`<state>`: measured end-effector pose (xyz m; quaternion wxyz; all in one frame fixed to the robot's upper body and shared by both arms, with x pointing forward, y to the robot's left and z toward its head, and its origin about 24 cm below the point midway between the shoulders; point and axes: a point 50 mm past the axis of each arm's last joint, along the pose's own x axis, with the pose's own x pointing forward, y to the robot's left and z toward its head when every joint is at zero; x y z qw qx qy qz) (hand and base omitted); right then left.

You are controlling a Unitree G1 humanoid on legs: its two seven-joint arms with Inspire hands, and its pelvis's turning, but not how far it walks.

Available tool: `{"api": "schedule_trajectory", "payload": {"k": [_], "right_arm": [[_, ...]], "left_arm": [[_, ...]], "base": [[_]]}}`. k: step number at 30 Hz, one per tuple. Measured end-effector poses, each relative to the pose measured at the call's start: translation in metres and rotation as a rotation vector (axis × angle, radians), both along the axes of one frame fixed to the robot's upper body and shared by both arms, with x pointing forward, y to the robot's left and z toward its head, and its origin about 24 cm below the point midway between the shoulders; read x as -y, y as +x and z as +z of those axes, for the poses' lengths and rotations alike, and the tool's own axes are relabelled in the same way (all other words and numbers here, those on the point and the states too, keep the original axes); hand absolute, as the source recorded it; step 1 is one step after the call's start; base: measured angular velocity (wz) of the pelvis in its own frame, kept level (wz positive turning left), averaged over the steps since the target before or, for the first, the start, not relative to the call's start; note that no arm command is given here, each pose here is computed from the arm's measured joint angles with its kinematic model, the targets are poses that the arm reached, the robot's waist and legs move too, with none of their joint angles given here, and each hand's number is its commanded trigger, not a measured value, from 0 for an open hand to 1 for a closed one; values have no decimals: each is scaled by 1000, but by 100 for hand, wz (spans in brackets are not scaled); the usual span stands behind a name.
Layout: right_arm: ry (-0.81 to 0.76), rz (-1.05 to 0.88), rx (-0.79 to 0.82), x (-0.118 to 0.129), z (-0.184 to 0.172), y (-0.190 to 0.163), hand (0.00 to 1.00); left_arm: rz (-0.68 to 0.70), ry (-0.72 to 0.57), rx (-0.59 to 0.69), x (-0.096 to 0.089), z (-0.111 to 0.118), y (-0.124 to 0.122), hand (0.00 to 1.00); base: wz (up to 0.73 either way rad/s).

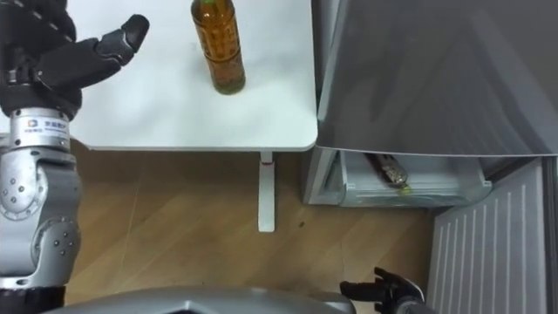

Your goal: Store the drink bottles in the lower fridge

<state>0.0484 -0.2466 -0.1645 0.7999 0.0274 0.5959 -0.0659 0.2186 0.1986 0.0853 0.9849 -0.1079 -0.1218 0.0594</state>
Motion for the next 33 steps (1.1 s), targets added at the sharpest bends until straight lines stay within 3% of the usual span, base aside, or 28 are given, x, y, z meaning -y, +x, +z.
{"api": "schedule_trajectory", "payload": {"k": [13,19,33], "right_arm": [[10,10,-15,0,0,2,0],[6,18,-13,-2,0,5,0],[-8,37,1,-3,0,14,0]], "left_arm": [[-190,-25,-119,17,-20,3,0],[-217,-32,-176,19,-34,4,0],[-250,-42,-145,25,-27,17,0]], "base": [[-2],[-7],[-3]]}}
